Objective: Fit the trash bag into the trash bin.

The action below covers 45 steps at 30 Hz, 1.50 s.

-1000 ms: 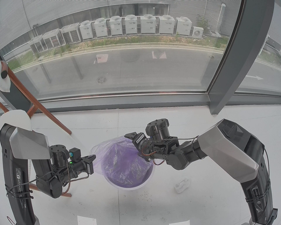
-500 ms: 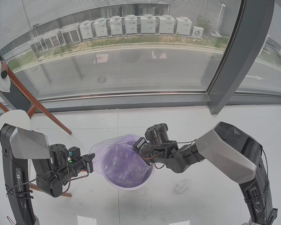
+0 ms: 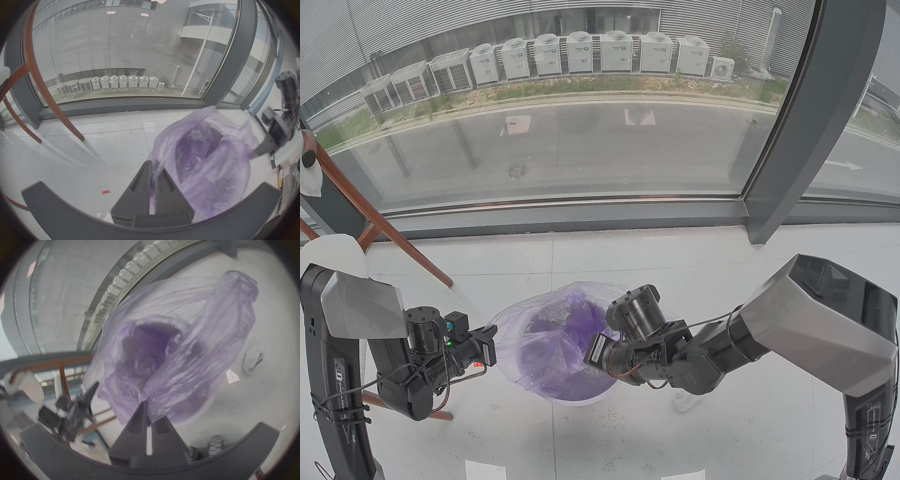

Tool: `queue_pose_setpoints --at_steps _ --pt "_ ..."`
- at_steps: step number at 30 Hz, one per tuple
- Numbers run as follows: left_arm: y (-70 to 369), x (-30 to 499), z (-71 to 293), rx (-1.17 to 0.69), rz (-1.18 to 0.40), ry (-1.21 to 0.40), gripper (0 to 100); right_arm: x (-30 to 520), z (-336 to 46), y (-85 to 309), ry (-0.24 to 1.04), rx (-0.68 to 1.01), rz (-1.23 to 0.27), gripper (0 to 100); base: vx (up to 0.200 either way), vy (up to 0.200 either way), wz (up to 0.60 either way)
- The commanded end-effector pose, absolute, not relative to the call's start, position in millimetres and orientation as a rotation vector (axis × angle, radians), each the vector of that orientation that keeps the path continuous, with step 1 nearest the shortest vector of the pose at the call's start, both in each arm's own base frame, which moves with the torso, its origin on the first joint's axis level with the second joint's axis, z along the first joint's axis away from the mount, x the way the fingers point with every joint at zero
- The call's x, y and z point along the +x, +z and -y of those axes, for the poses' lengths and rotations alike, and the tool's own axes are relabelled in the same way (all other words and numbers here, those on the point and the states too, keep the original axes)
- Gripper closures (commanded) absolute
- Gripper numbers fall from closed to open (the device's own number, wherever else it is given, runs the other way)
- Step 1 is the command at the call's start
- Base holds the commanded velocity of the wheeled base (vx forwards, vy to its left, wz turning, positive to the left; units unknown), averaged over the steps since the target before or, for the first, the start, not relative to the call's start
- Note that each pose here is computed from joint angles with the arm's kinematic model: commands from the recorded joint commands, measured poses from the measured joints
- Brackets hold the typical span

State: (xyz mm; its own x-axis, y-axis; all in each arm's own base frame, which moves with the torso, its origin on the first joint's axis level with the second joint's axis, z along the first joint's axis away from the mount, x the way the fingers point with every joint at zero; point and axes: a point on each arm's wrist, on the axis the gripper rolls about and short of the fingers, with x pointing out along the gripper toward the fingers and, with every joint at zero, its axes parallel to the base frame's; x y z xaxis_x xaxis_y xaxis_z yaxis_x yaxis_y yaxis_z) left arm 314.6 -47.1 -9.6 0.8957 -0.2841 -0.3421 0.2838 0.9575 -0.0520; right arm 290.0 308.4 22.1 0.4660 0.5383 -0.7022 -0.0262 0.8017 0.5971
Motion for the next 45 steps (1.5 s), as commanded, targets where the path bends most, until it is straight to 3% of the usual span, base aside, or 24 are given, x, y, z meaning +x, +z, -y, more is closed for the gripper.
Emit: queue_pose_setpoints --at_steps 1,11,15,16,27,32,33,45 --pt "-13.1 313.7 45.3 0.005 -0.358 -0.271 100 231.0 -303.5 38.4 0.482 0.369 -1.082 100 0.000 0.000 0.00" --pt "-14.5 312.1 48.5 0.010 -0.365 -0.282 100 177.3 -304.1 1.7 0.492 0.029 -1.085 100 0.000 0.000 0.00" --pt "-16.8 306.9 47.7 0.011 -0.388 -0.282 100 168.9 -304.8 -6.6 0.493 -0.009 -1.090 100 0.000 0.000 0.00" --pt "-17.3 305.8 47.6 0.011 -0.392 -0.282 100 167.9 -304.0 -12.2 0.488 -0.021 -1.100 0 0.000 0.000 0.00" --pt "-25.7 302.8 43.3 0.018 -0.428 -0.272 100 171.6 -288.9 -4.8 0.414 -0.006 -1.070 0 0.000 0.000 0.00" --pt "-42.1 299.7 39.2 0.053 -0.483 -0.270 100 200.4 -268.9 29.5 0.339 0.179 -0.995 0 0.000 0.000 0.00" --pt "-42.8 298.9 39.1 0.052 -0.488 -0.268 0 204.9 -264.9 36.3 0.334 0.210 -0.979 0 0.000 0.000 0.00" --pt "-31.8 295.9 36.4 0.014 -0.468 -0.310 0 248.7 -217.0 69.1 0.195 0.422 -0.885 0 0.000 0.000 0.00"
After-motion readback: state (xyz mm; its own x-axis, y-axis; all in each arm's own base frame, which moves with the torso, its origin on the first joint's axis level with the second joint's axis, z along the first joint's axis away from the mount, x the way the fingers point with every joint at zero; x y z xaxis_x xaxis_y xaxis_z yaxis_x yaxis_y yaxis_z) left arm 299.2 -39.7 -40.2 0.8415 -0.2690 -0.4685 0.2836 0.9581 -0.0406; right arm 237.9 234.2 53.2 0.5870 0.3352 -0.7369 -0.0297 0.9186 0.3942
